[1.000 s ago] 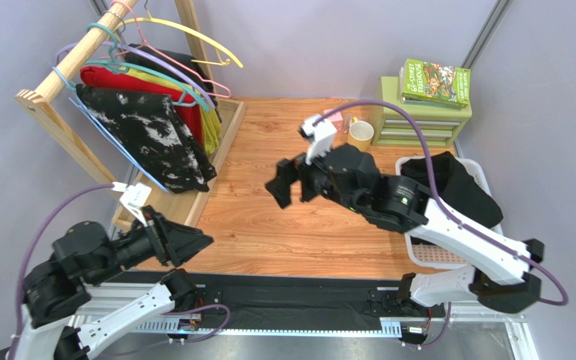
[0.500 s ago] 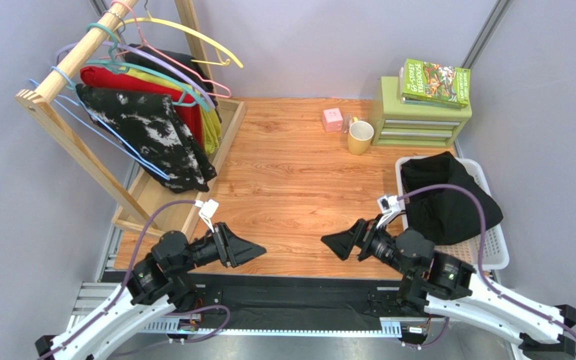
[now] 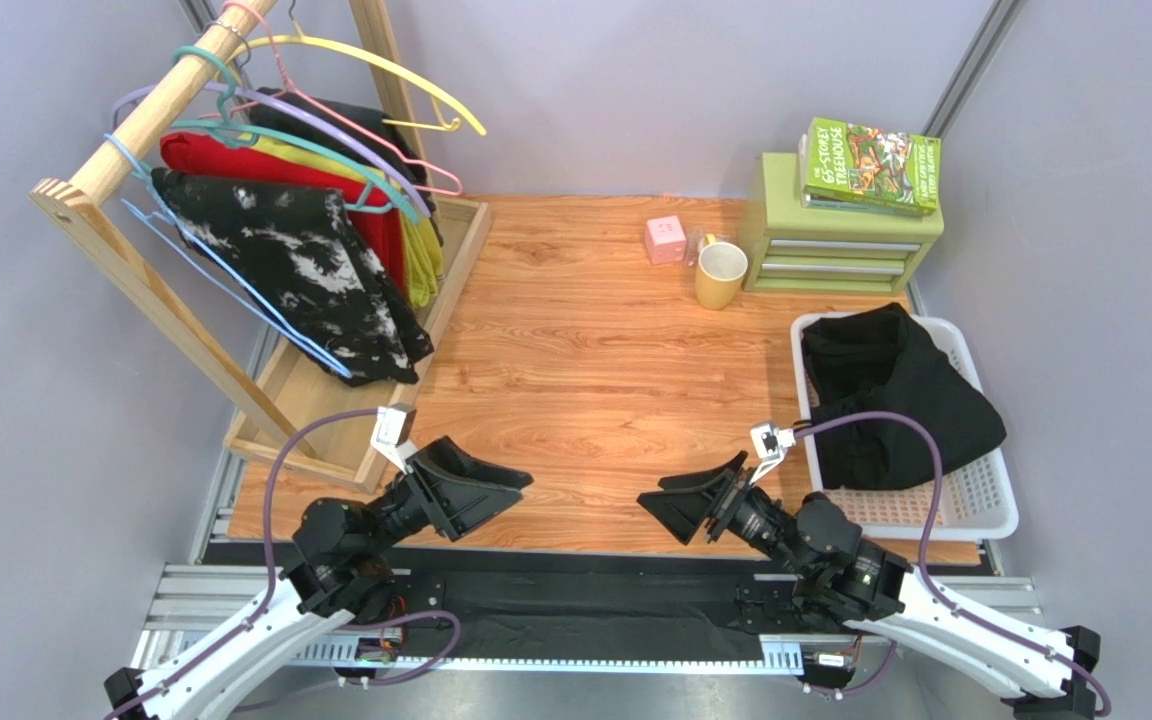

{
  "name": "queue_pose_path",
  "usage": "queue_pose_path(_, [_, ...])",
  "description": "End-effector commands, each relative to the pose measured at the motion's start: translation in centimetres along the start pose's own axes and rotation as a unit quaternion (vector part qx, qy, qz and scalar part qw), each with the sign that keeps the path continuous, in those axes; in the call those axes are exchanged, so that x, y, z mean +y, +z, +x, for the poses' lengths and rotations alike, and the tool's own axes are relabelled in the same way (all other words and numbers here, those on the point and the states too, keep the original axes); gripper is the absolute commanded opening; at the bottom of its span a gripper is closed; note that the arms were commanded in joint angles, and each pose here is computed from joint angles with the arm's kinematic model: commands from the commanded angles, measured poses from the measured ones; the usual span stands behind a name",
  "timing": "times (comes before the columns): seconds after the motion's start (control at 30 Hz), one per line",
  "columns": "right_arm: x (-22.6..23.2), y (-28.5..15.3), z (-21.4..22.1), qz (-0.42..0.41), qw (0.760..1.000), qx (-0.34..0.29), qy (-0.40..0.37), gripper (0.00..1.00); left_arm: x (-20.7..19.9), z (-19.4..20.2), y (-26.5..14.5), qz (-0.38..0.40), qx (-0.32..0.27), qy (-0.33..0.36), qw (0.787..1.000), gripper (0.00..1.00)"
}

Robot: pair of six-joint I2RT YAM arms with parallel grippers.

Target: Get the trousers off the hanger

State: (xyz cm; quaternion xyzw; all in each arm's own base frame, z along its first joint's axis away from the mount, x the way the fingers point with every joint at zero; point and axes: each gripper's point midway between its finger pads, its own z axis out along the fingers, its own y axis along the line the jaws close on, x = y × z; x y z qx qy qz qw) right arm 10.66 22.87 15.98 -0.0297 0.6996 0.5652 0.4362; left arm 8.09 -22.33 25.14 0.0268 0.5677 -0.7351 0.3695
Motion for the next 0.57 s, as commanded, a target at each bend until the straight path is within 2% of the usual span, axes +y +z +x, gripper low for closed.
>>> queue_pose_path(0.0, [-3.7,0.6,1.3,0.044,0.998,-0.025,0.022,1.0,2.1,1.4,-1.0,0.029,-0.007,0.016,0.999,0.73])
queue_pose_path(0.17, [-5.6,0.2,1.4,0.089,0.995,-0.03,0.029,1.0,3.6,2.1,-1.0,-0.002,0.009,0.021,1.0,0.73])
queue_pose_path(0.53, [-7.6,-0.3,2.3,0.133,0.99,-0.018,0.035,1.0,6.4,3.1,-1.0,-0.058,0.032,0.024,0.998,0.74])
